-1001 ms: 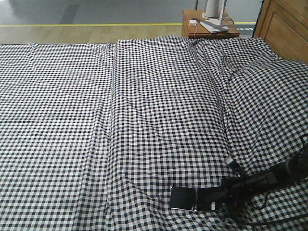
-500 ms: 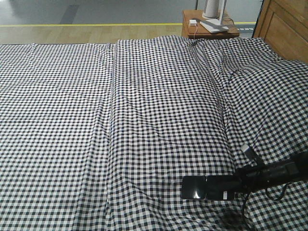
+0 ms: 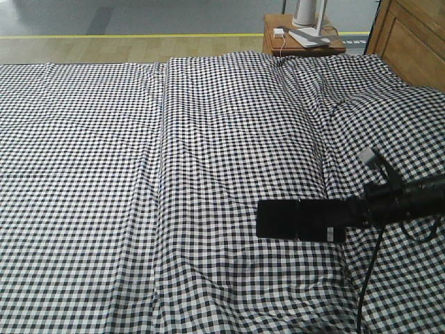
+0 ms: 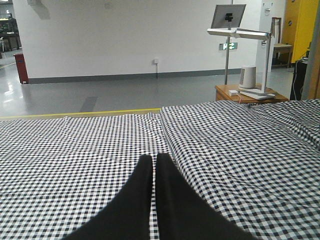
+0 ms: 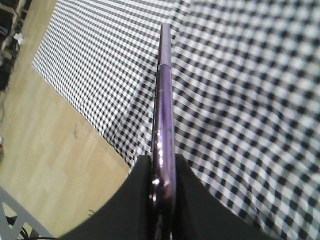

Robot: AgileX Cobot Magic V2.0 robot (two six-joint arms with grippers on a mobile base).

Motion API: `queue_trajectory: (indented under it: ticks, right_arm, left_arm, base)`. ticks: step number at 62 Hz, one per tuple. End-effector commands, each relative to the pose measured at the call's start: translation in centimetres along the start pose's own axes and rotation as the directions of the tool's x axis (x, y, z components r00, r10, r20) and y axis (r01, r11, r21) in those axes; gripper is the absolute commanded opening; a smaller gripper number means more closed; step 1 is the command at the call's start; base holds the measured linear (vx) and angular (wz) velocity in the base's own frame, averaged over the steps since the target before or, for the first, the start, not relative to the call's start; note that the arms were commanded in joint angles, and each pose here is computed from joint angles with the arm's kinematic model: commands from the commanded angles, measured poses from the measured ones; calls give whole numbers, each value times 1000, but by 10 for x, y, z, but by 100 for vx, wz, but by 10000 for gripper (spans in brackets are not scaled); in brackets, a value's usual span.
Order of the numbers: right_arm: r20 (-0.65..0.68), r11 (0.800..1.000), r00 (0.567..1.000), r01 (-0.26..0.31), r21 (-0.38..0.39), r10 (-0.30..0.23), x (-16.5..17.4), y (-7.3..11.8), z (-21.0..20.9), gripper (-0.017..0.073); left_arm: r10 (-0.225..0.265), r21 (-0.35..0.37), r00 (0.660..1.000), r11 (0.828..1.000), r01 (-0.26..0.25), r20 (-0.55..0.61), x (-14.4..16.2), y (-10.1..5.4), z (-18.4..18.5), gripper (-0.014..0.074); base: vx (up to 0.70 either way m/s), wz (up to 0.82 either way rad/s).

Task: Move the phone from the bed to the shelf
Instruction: 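Lift the phone off the bed with the right gripper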

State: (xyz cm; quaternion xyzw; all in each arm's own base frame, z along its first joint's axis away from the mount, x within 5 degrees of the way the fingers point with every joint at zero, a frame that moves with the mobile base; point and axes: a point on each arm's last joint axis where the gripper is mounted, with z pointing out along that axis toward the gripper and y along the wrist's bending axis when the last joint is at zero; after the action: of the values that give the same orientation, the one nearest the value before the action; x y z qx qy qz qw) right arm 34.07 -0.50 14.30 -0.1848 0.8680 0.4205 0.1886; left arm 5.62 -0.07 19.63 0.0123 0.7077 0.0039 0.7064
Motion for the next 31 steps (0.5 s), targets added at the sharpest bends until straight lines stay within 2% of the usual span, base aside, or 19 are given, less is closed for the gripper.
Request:
queue_trajectory:
  ticks: [1, 8, 17, 25, 31]
  right_arm:
    - [64, 986, 990, 131, -103, -125, -24, 63, -24, -1]
    - [84, 971, 974, 219, -91, -212, -33, 103, -33, -1]
    - [103, 943, 945, 320, -86, -311, -37, 152, -41, -1]
    - [115, 916, 918, 389, -93, -378, -35, 187, -45, -1]
    - [114, 905, 910, 411, -113, -399, -33, 206, -44, -1]
  left_arm:
    - [-12, -1, 994, 1000, 12, 107, -16, 0, -2, 1]
    - [-12, -1, 994, 1000, 12, 107, -16, 0, -2, 1]
    - [-12, -1, 994, 1000, 12, 107, -16, 0, -2, 1]
    - [-12, -1, 994, 1000, 12, 107, -16, 0, -2, 1]
    - [-12, -1, 994, 1000, 12, 107, -16, 0, -2, 1]
  base:
    - [0, 0]
    - [0, 0]
    - [0, 0]
    - [0, 0]
    - [0, 0]
